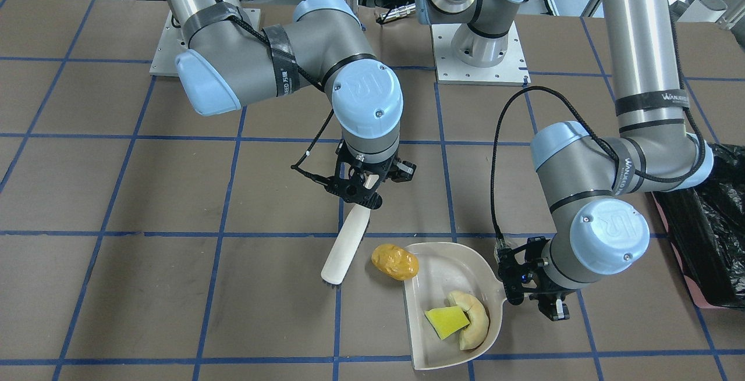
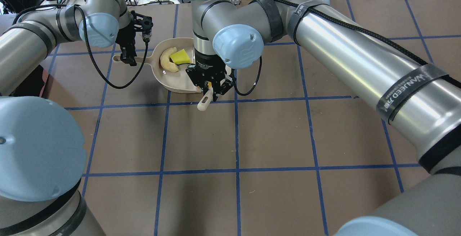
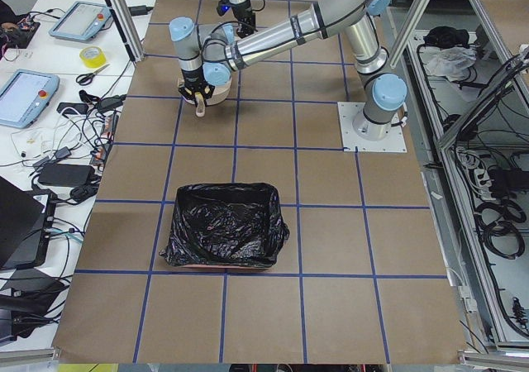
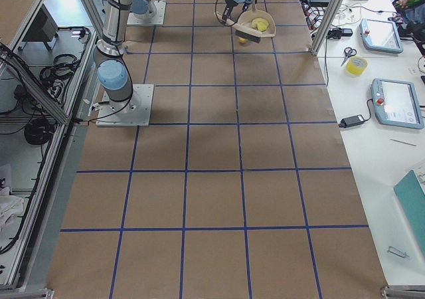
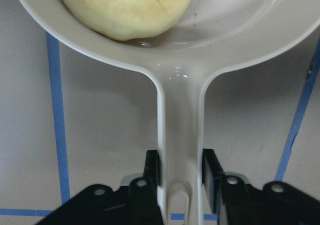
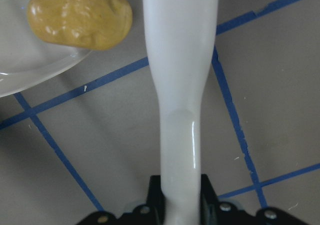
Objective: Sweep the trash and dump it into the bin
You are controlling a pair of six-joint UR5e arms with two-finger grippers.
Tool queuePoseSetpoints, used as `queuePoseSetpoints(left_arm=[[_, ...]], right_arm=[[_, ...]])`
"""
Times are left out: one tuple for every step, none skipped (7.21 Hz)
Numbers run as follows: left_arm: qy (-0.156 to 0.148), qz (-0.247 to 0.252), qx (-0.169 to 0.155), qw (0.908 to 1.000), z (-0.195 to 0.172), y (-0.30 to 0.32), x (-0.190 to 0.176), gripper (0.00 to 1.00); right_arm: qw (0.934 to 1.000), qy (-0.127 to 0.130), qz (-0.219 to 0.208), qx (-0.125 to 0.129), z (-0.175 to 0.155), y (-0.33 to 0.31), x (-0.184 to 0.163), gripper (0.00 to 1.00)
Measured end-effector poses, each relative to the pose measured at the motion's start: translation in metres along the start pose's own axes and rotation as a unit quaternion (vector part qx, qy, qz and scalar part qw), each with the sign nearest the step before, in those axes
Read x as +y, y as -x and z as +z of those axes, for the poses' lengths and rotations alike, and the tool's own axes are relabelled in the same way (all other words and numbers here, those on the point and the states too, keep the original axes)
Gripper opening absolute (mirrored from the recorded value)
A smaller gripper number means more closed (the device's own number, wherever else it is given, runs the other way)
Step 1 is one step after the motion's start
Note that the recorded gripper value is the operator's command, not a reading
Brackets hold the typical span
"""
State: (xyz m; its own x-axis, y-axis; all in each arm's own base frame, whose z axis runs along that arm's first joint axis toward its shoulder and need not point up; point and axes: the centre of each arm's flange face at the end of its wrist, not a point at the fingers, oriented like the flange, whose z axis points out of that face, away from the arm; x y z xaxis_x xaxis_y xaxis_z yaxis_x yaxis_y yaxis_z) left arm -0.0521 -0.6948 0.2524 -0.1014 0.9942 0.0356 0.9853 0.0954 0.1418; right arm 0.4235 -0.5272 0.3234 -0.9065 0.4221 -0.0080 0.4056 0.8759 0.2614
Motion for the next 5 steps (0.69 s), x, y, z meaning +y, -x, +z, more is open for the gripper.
queuePoseSetpoints(left_arm=[[0.0, 0.0, 0.0, 1.0, 0.0, 0.0, 0.0, 0.15], [0.0, 0.0, 0.0, 1.0, 0.0, 0.0, 0.0, 0.15], [-0.001, 0.0, 0.001, 1.0, 0.001, 0.0, 0.0, 0.15], [-0.001, 0.0, 0.001, 1.0, 0.001, 0.0, 0.0, 0.15], [-0.001, -0.001, 0.001, 1.0, 0.001, 0.0, 0.0, 0.15]], right_arm=[[0.9997, 0.011, 0.022, -0.002, 0.006, 0.004, 0.012, 0.0], [0.9992, 0.021, 0.033, 0.003, 0.021, 0.007, 0.023, 0.0], [0.9989, 0.027, 0.036, 0.009, 0.039, 0.009, 0.029, 0.0], [0.999, 0.028, 0.033, 0.012, 0.052, 0.011, 0.034, 0.0], [0.9993, 0.027, 0.024, 0.013, 0.06, 0.012, 0.037, 0.0]])
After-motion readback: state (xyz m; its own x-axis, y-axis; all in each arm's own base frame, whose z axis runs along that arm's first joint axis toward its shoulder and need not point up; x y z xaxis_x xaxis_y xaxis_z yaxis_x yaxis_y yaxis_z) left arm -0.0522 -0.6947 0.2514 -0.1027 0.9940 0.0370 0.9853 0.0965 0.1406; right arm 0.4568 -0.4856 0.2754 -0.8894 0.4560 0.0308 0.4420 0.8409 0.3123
